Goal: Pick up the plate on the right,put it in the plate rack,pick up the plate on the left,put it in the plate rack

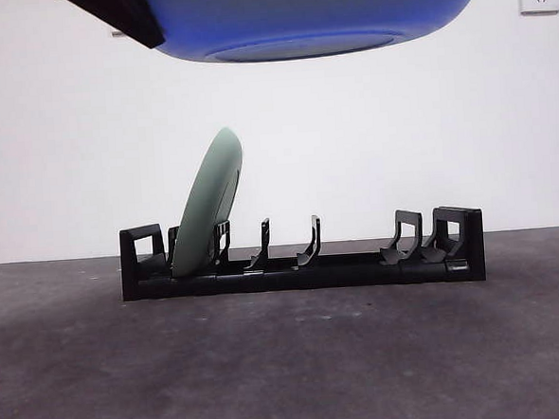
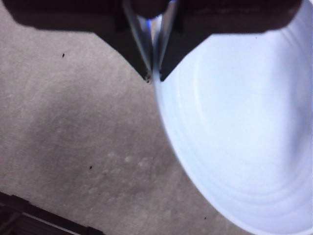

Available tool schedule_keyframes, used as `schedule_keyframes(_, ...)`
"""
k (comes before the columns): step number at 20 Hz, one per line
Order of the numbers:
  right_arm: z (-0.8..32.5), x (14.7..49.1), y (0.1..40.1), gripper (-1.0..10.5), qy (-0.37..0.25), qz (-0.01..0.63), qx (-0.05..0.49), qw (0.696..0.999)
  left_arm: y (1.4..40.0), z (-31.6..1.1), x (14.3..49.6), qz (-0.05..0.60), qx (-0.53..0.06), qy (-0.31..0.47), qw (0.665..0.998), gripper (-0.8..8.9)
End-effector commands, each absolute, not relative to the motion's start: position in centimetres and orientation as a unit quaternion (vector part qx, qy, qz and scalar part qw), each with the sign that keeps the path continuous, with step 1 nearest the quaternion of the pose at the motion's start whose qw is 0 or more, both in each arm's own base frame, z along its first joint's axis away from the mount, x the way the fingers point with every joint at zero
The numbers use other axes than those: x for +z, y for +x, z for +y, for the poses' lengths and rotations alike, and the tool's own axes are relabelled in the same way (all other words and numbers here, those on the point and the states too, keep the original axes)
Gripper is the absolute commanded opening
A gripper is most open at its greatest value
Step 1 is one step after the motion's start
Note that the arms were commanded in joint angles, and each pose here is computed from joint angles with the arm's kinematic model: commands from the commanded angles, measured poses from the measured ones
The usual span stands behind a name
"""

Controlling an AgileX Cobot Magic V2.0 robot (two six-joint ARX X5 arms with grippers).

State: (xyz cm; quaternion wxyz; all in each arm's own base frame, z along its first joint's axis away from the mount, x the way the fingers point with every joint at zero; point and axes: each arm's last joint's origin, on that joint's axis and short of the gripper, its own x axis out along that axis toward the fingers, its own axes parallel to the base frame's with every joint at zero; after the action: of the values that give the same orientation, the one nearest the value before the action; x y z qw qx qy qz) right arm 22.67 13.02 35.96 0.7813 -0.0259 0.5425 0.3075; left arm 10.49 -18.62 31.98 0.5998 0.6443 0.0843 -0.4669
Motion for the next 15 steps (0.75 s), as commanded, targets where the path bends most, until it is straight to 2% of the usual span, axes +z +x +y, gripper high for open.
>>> schedule_keyframes(1, 13.05, 35.85, 22.61, -0.1, -0.026, 0.541, 0.314, 0.779, 10.49, -18.75, 32.03, 0.079, -0.467, 0.643, 0.602, -0.08)
schedule_keyframes(15, 13.12, 35.93, 22.74, 0.1, -0.026, 0.534, 0.316, 0.784, 10.15, -18.82, 31.92, 0.081, -0.479, 0.639, 0.596, -0.08)
